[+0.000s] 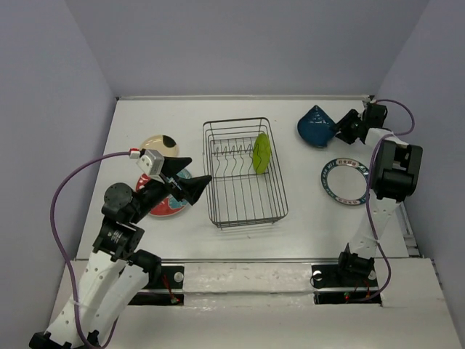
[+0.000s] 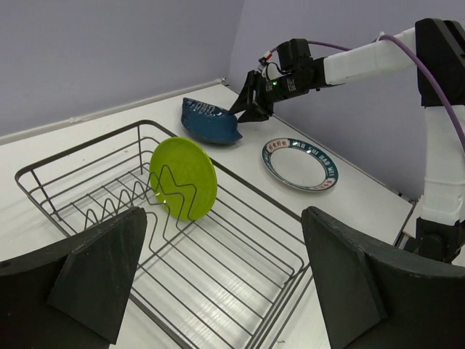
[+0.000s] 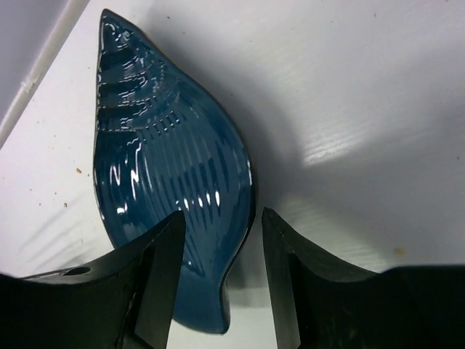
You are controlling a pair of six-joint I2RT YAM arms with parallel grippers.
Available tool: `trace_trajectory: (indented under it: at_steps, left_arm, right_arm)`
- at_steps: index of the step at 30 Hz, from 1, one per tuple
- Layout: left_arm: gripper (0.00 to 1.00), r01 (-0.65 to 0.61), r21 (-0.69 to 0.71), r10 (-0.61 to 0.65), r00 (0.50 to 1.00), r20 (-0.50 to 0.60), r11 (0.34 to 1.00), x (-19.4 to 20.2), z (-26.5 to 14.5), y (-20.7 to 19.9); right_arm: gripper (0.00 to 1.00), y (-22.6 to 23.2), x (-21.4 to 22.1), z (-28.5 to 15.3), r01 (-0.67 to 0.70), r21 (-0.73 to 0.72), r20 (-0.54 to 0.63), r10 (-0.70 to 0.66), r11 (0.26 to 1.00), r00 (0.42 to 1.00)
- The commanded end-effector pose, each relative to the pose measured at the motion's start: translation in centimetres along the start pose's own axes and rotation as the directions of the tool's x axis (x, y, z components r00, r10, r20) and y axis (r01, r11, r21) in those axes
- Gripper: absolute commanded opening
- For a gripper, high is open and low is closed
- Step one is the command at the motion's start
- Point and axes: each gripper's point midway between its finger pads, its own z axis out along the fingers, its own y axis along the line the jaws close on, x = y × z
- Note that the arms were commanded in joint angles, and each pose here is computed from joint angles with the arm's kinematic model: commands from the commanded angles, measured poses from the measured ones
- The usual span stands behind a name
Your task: Load the plates into the dish rack
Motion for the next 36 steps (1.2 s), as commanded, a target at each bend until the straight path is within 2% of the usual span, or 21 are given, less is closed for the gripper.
trace_trajectory:
  at_steps: [1,10,11,14,18,20,22,23,24,26,29,30,31,32,34,36]
  left_arm:
    - [0.99,-0.034,0.019,0.033,0.998,0.054,0.999,-2.4,0.1,-0.7]
    - [0.99,-0.034,0.006,0.033,0.998,0.047,0.999,-2.2,0.3,-0.3]
    - [0.99,-0.032,0.006,0.032,0.998,0.047,0.999,-2.2,0.3,-0.3]
    - [0.99,-0.035,-0.001,0.035,0.998,0.044,0.999,-2.1,0.3,-0.2]
    - [0.99,-0.033,-0.013,0.034,0.999,0.04,0.999,-2.0,0.4,0.1]
    - [0.99,-0.033,-0.019,0.033,0.999,0.037,0.999,-1.9,0.4,0.3]
    - [0.99,-0.031,-0.02,0.031,0.999,0.036,0.999,-1.9,0.5,0.3]
    - [0.99,-0.032,-0.02,0.033,0.999,0.039,0.999,-2.0,0.4,0.3]
    - [0.99,-0.03,-0.021,0.03,0.999,0.038,0.999,-2.0,0.4,0.3]
    - [0.99,-0.026,-0.029,0.027,0.999,0.046,0.999,-2.2,0.3,0.3]
    - [0.99,-0.015,-0.051,0.018,0.998,0.056,0.999,-2.4,0.2,0.6]
    - [0.99,-0.01,-0.063,0.014,0.998,0.057,0.998,-2.4,0.1,0.8]
    - [0.99,-0.002,-0.083,0.008,0.998,0.063,0.997,-2.5,0.1,1.1]
    - [0.99,0.013,-0.093,-0.008,0.998,0.063,0.996,-2.5,0.1,1.2]
    - [0.99,0.034,-0.141,-0.024,0.997,0.074,0.989,-2.6,0.0,2.1]
    - [0.99,0.063,-0.197,-0.049,0.996,0.072,0.978,-2.4,0.0,3.1]
  right_arm:
    - [0.52,0.8,0.3,1.6,-0.023,-0.058,-0.038,0.021,0.998,0.999]
    - [0.45,-0.3,1.0,3.5,-0.082,-0.039,-0.072,0.079,0.996,0.994]
    - [0.42,-0.2,0.9,3.5,-0.086,-0.044,-0.075,0.083,0.995,0.994]
    - [0.07,0.2,0.6,3.6,-0.097,-0.053,-0.073,0.093,0.994,0.993]
    - [0.07,2.9,-3.3,1.4,-0.074,-0.075,0.031,0.076,0.994,0.997]
    - [0.07,6.2,-7.3,-2.1,-0.035,-0.103,0.145,0.05,0.994,0.988]
    - [0.07,7.5,-9.9,-4.9,-0.008,-0.03,0.239,0.015,1.0,0.971]
    - [0.07,9.3,-12.4,-7.0,0.049,0.036,0.332,-0.058,0.998,0.941]
    - [0.07,11.2,-12.6,-8.4,0.094,0.031,0.335,-0.099,0.995,0.937]
    - [0.07,13.5,-14.9,-13.6,0.159,0.164,0.441,-0.216,0.974,0.871]
    - [0.07,17.0,-14.6,-18.8,0.234,0.323,0.489,-0.373,0.917,0.788]
    - [0.07,17.3,-14.7,-20.4,0.218,0.395,0.506,-0.41,0.892,0.759]
    - [0.07,19.8,-13.5,-22.4,0.252,0.398,0.511,-0.442,0.882,0.738]
    - [0.07,20.1,-13.3,-23.8,0.249,0.455,0.512,-0.48,0.855,0.712]
    - [0.07,22.9,-11.3,-26.5,0.295,0.469,0.502,-0.526,0.832,0.686]
    - [0.07,23.3,-9.9,-28.7,0.289,0.54,0.477,-0.57,0.791,0.669]
